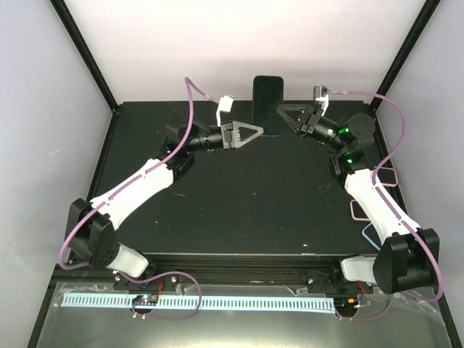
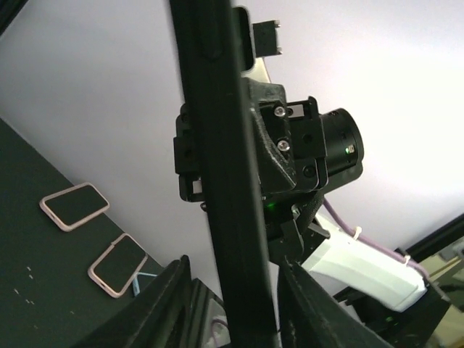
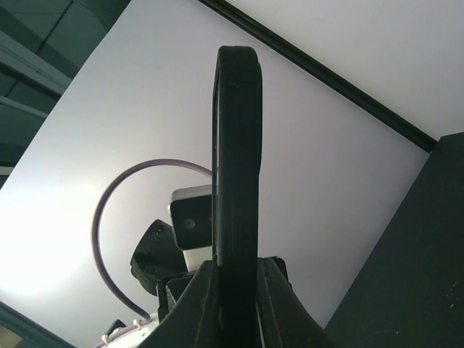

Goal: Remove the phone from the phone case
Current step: Pick up the phone at the center of the board.

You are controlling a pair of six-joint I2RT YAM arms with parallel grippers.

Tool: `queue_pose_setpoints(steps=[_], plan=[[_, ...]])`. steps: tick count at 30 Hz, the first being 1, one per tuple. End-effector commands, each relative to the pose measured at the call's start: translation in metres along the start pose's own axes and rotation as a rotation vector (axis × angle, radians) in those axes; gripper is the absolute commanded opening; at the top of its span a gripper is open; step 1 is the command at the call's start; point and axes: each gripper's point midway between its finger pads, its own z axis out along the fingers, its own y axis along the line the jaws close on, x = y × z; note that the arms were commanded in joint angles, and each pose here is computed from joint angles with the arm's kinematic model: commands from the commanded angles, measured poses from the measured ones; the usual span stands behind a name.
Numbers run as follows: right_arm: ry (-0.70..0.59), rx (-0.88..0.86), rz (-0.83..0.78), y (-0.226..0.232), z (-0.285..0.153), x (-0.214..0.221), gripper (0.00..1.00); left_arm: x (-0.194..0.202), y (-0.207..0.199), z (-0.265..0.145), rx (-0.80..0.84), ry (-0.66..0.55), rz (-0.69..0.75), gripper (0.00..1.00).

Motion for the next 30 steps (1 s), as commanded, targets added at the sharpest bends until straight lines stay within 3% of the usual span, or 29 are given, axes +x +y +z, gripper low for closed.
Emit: queue_pose_setpoints(steps=[1,6,9,11,15,18,19,24,30], plan=[[-0.029,-0.062,-0.104,0.027,0.001,-0.007,0.01,-0.015,-0.029,0.002,0.075,-0.028,0.087,0.29],[0.008,-0.059,-0.201,0.032,-0.001,0.001,0.01,-0.013,-0.039,-0.001,0.093,-0.015,0.148,0.05],[0.042,-0.045,-0.25,0.033,-0.004,0.009,0.03,-0.011,-0.045,-0.005,0.099,0.0,0.186,0.01],[0.06,-0.045,-0.276,0.036,-0.006,0.014,0.1,-0.007,-0.048,-0.008,0.107,0.018,0.211,0.02],[0.137,-0.045,-0.361,0.043,-0.011,0.028,0.47,0.003,-0.057,-0.018,0.125,0.069,0.259,0.01],[0.199,0.009,-0.464,0.047,-0.017,0.038,0.9,0.012,-0.065,-0.031,0.129,0.113,0.324,0.01],[0.211,0.03,-0.503,0.048,-0.021,0.041,0.99,0.017,-0.066,-0.035,0.128,0.131,0.35,0.02],[0.277,0.11,-0.693,0.056,-0.036,0.053,1.0,0.037,-0.085,-0.06,0.131,0.178,0.483,0.01],[0.312,0.138,-0.799,0.07,-0.05,0.063,1.0,0.06,-0.09,-0.08,0.103,0.22,0.546,0.02]])
